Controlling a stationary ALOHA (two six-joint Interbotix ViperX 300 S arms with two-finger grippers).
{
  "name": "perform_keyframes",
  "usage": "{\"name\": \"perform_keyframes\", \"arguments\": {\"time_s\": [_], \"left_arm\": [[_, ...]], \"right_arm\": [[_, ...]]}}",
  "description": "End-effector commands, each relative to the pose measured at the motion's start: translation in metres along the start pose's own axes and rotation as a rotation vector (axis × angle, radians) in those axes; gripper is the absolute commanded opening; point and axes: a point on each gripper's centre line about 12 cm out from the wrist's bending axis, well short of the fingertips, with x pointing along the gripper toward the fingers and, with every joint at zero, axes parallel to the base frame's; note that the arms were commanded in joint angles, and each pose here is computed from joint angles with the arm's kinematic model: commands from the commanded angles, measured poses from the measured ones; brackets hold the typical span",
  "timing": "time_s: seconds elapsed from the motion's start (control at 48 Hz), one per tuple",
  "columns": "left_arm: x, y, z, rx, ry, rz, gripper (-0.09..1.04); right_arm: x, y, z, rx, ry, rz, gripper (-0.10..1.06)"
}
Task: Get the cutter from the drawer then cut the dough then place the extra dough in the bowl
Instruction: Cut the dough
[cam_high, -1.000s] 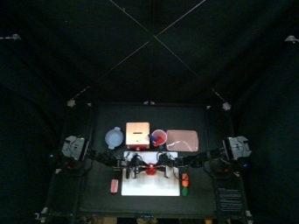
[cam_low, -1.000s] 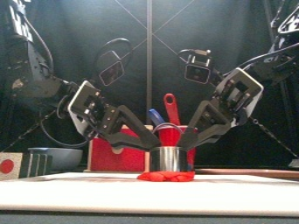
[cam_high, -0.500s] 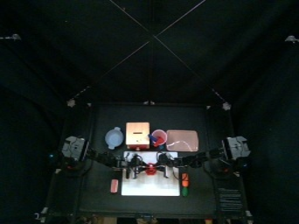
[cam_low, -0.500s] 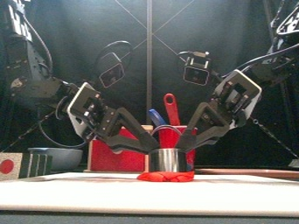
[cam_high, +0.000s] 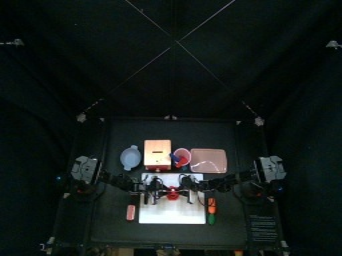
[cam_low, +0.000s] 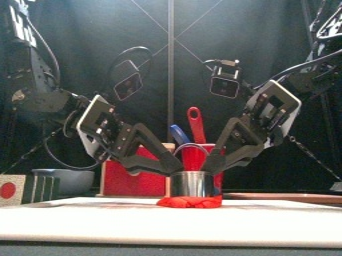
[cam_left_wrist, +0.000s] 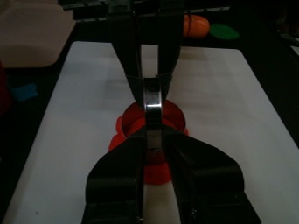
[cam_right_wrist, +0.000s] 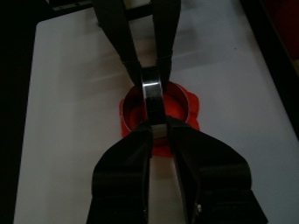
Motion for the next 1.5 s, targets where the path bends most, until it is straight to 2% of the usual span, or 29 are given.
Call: {"name": "perform_keyframes", "arguments": {"time_s": [0.021,0.792,1.5], "left_arm": [[0.001,-0.006,-0.003,0.003,0.015,-0.014,0.58],[0.002,-0.006,-0.019,-0.003,0.058,-0.003,0.58],[0.000,-0.001,-0.032,-0.034,0.092,0.037,0.58]], "right_arm": [[0.003,-0.001,-0.013,0.002,0.052,-0.008,0.54],[0.007,-0.003,-0.023,0.015,0.091,-0.022,0.54],[0.005,0.000,-0.015,0.008,0.102,-0.018,0.54]]}}
